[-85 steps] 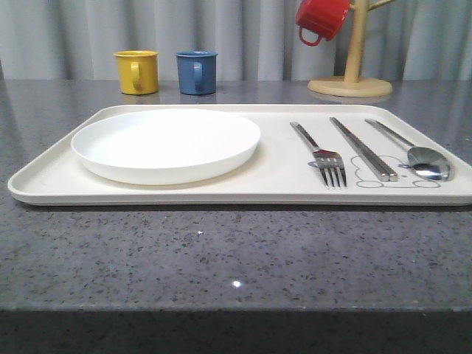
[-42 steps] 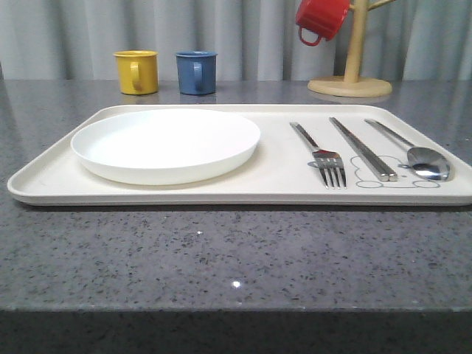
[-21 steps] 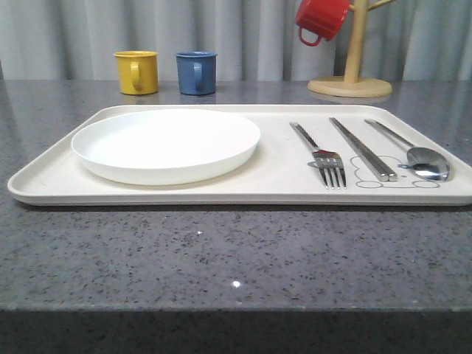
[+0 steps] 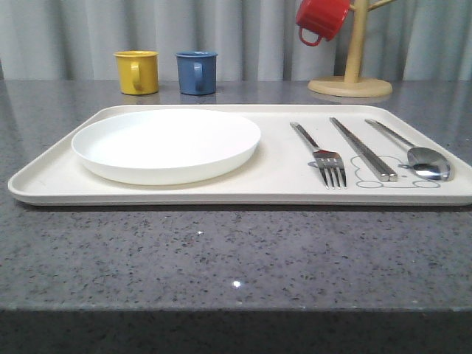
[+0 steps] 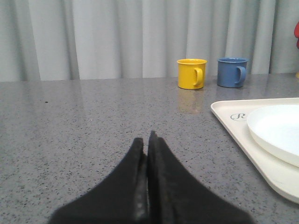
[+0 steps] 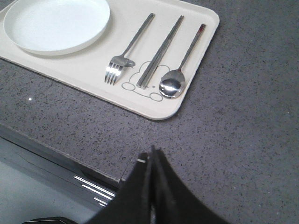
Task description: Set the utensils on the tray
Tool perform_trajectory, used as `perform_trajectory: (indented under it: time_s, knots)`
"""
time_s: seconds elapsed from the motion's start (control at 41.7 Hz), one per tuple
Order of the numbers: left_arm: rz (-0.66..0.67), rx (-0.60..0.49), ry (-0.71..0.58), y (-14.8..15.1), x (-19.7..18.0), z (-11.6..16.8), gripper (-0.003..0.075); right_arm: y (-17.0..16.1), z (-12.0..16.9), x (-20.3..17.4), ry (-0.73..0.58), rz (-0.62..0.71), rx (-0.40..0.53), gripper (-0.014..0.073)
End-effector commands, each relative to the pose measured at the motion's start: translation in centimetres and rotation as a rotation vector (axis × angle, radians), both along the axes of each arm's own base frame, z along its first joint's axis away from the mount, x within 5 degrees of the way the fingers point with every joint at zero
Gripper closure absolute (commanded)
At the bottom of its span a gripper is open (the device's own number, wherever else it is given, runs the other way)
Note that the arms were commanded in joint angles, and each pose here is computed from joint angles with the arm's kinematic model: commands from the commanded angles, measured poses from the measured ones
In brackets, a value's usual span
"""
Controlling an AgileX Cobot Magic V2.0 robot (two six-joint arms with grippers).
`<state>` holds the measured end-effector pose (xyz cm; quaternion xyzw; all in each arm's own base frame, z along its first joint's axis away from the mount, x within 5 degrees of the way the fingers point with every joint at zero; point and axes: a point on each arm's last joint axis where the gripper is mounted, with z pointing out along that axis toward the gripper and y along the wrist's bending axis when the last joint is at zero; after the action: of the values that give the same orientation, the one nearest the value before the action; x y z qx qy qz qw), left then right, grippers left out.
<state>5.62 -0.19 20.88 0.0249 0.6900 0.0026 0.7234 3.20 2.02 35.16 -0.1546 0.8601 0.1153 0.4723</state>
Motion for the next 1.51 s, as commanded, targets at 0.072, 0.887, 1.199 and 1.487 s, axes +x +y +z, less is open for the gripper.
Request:
perform_trajectory:
  time_s: [0.072,0.887,1.199,1.487]
  knots:
    - [0.002,-0.013,-0.08,0.0,-0.2,0.2,0.074,0.0,1.1,0.3,-0.074,-0.008,0.019,0.0663]
    - [0.002,-0.013,-0.08,0.0,-0.2,0.2,0.074,-1.7,-9.2,2.0,-0.537,-0.337,0.036,0.0663]
    - [0.002,-0.013,-0.08,0.0,-0.2,0.2,0.074,-1.9,-14.8,2.3,-0.627,-0.371,0.047,0.0663]
    - [0.002,-0.013,-0.078,0.0,-0.1,0.2,0.074,-2.0,-14.8,2.3,-0.631,-0.372,0.048,0.0663]
